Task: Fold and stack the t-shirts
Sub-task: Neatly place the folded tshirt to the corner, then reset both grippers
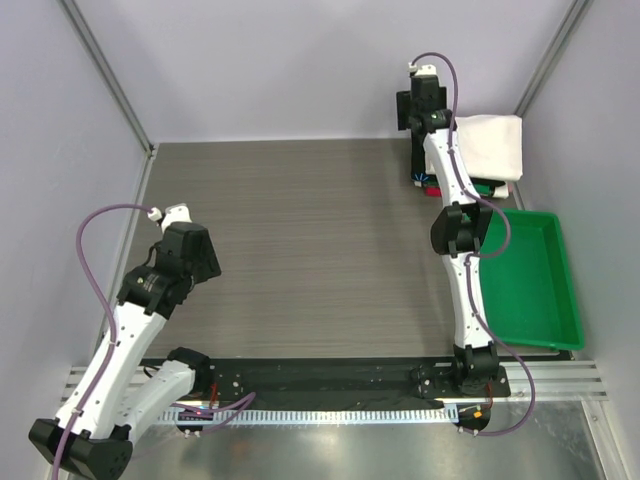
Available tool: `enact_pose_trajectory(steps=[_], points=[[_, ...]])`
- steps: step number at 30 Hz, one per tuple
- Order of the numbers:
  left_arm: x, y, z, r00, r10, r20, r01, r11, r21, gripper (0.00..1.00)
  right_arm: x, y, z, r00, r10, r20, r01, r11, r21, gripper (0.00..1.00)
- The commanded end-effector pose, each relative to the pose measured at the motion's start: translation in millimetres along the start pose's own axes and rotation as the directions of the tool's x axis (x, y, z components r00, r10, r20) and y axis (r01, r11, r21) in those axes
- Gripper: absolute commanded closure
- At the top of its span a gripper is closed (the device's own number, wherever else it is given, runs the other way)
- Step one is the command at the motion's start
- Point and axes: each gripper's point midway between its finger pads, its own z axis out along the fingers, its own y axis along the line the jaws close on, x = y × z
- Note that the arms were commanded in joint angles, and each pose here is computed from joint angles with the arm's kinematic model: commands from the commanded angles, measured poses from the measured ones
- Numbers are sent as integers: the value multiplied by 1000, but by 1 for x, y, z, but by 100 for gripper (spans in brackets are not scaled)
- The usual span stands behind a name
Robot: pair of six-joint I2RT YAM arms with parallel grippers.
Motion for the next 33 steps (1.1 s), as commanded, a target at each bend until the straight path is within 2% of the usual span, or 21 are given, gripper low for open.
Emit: enact_pose_trajectory(steps=[1,5,7,10,15,18,19,20,21,22,23,24,25,27,33], points=[[-11,-1,-4,998,-37,57,36,999,15,39,-109,-18,-92,969,111,220,-103,994,-49,17],[-13,-1,-6,997,-42,65,40,999,21,39,-128,-11,-131,961,148,232,-124,985,-116,13],[-13,0,-7,997,-42,66,41,999,20,39,-123,-8,-149,971,138,194,-115,986,-124,12],[-14,1,-9,996,-49,77,47,999,24,39,-109,-10,-166,986,113,124,-98,988,-121,12],[-17,2,-14,993,-60,99,57,998,34,39,-78,-27,-189,995,101,-5,-101,994,-38,12],[-17,2,-14,993,-59,99,56,998,34,39,-63,-39,-211,995,81,-62,-81,997,1,17],[-17,2,-14,993,-59,99,56,998,34,39,-45,-37,-209,992,53,-118,-53,999,9,17],[-17,2,-14,994,-58,97,55,998,34,38,-52,-46,-231,993,68,-94,-67,998,13,17],[-16,2,-14,994,-59,97,56,998,34,39,-26,-40,-225,988,38,-150,-36,999,15,17],[-17,2,-14,993,-60,98,56,998,35,39,-18,-39,-229,988,39,-150,-38,999,10,17],[-17,2,-14,993,-61,100,58,998,37,38,-35,-56,-269,994,92,-57,-92,996,-4,14],[-17,2,-14,993,-61,100,58,998,37,39,-47,-54,-273,990,137,31,-136,990,-30,13],[-16,2,-15,993,-58,99,55,998,37,38,-4,-44,-268,993,115,-30,-117,991,-60,9],[-17,2,-15,993,-60,102,57,998,36,38,15,-53,-295,982,182,44,-178,980,-86,7],[-18,3,-15,993,-59,104,56,998,35,38,78,-62,-336,943,303,135,-284,948,-145,5]])
